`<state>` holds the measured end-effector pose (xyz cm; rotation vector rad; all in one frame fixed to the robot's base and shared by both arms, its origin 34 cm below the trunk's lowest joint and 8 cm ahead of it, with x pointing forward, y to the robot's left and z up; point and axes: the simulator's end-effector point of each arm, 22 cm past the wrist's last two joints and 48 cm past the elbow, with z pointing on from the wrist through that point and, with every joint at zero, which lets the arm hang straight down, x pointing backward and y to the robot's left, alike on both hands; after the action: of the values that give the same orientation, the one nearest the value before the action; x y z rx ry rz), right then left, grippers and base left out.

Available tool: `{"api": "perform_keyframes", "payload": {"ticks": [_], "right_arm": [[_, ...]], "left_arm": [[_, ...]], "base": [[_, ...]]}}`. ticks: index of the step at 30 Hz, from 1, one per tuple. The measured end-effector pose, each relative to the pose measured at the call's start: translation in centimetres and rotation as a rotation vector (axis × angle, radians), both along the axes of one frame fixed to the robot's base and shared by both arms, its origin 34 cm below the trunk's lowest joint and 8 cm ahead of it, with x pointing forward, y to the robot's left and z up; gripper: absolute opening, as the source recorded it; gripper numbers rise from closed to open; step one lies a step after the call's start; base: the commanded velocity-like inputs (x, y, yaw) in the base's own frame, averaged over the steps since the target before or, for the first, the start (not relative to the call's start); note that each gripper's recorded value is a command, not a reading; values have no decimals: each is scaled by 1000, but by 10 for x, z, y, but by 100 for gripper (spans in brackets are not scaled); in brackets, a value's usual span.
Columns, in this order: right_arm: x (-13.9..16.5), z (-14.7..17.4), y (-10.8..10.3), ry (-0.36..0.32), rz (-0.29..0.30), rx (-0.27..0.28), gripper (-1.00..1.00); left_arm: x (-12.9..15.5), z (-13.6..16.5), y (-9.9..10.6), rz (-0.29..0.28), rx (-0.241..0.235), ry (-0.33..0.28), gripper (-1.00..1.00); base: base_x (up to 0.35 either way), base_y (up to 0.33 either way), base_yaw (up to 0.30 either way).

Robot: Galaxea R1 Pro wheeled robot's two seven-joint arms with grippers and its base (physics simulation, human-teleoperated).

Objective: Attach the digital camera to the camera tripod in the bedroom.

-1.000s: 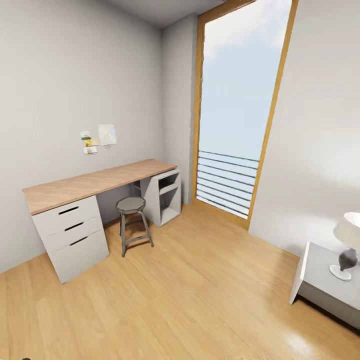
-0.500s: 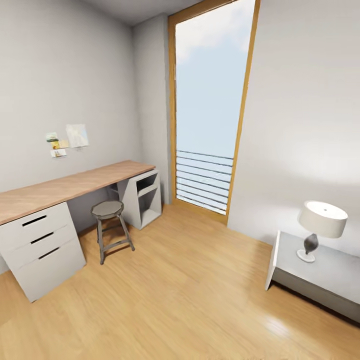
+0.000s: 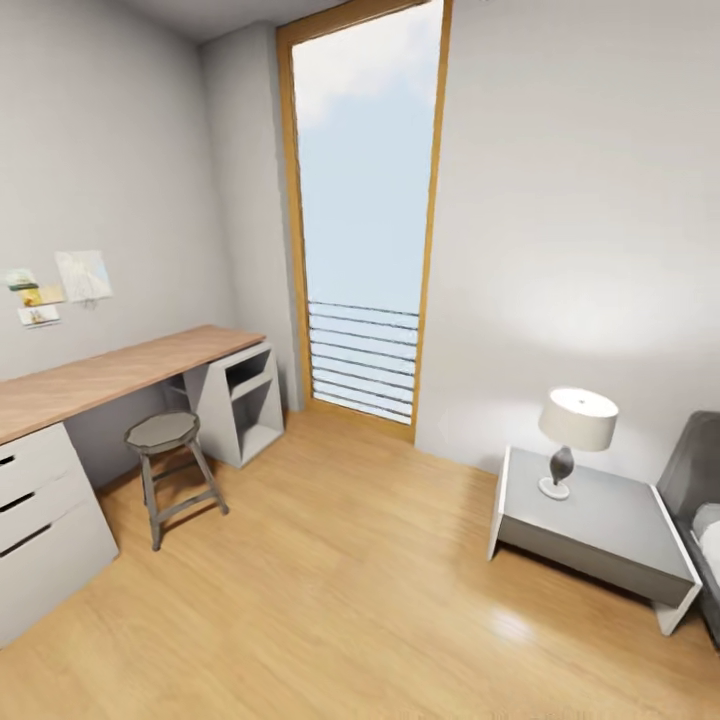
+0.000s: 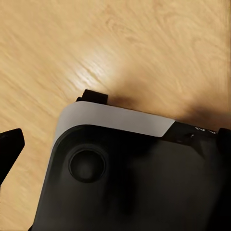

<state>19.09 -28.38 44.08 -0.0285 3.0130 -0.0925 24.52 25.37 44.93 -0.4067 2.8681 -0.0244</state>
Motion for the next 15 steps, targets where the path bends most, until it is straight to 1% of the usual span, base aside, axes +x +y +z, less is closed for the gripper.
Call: {"api": "perform_keyframes", "payload": {"ticks": [6, 15], "right_arm": [[1, 0, 0, -5, 0, -1, 100], [1, 0, 2, -6, 0, 3, 100]], "left_arm": [[0, 0, 0, 4, 0, 0, 100], [-1, 0, 0, 26, -4, 2, 100]], "base": [[0, 0, -291], [0, 0, -291]]}}
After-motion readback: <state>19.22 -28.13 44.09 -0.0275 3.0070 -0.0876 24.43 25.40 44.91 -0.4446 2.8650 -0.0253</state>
